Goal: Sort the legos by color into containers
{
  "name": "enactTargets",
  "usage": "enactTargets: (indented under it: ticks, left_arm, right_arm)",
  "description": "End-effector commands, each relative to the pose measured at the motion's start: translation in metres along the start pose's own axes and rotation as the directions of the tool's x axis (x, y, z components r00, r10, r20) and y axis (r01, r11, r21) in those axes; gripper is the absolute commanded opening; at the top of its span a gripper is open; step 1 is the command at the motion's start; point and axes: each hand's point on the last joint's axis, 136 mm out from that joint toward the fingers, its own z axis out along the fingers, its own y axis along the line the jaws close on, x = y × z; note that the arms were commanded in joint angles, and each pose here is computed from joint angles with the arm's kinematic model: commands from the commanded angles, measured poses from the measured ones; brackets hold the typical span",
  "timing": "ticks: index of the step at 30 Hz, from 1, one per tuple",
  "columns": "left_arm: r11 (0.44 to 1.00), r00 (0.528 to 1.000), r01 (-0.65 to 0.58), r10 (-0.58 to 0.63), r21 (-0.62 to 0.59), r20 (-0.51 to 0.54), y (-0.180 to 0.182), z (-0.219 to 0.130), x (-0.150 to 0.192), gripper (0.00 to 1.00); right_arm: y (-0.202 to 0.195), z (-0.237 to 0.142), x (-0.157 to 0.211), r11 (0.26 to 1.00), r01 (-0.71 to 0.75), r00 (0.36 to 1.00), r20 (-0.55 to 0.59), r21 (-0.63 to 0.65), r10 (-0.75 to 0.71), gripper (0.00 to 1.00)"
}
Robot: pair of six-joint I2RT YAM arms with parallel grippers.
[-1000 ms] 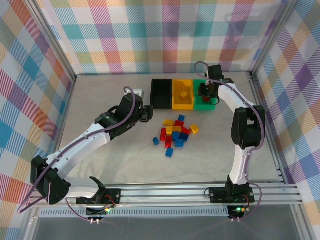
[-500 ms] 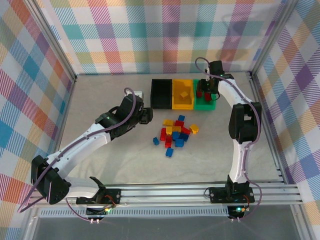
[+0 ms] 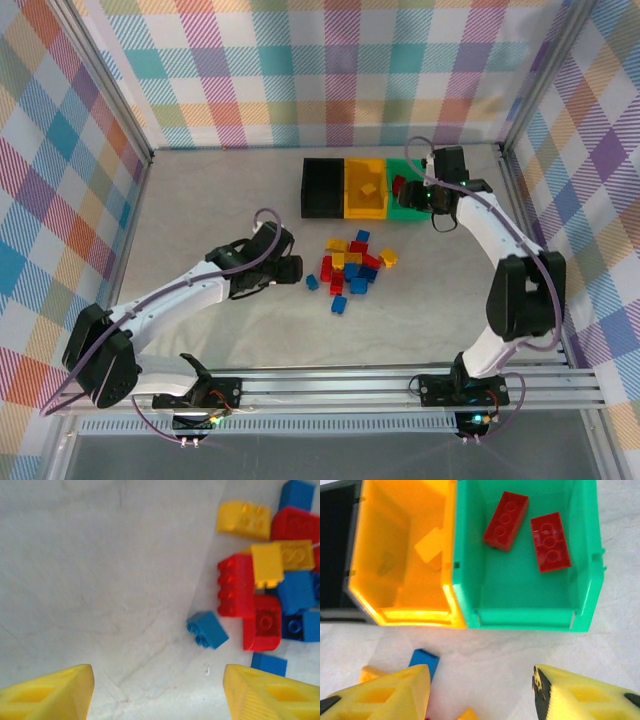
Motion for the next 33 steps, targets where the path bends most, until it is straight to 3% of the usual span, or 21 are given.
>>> enactTargets:
  ticks: [1,11,20,29,33]
  left_arm:
    - [0.999,0.997,0.036,-0.034,0.033,-0.065,-0.016,0.013,0.02,0.72]
    - [1.0,0.991,0.016,-0.013,0.017,-0.134,-0.042,0.049,0.029,0.74]
    - [1.0,0.981,-0.021,0.025,0.022,-0.195,-0.057,0.072,0.031,0.77]
    - [0.999,0.976,-0.034,0.027,-0.028,-0.217,-0.052,0.087,0.035,0.54]
    - [0.998,0.977,-0.041,0.029,-0.05,-0.213,-0.049,0.089,0.033,0.54]
  right_arm:
    - [0.024,-0.008,0.016,0.998,-0.007,1.0,0.003,-0.058,0.007,0.57]
    - [0.03,-0.03,0.07,0.996,-0.043,0.998,-0.053,-0.075,0.039,0.57]
    - [0.018,-0.042,0.09,0.999,-0.044,0.997,-0.067,-0.033,0.042,0.59]
    - [0.017,-0.048,0.089,0.999,-0.036,0.998,-0.053,-0.024,0.035,0.59]
    - [0.016,-0.05,0.09,0.999,-0.034,0.998,-0.051,-0.02,0.033,0.59]
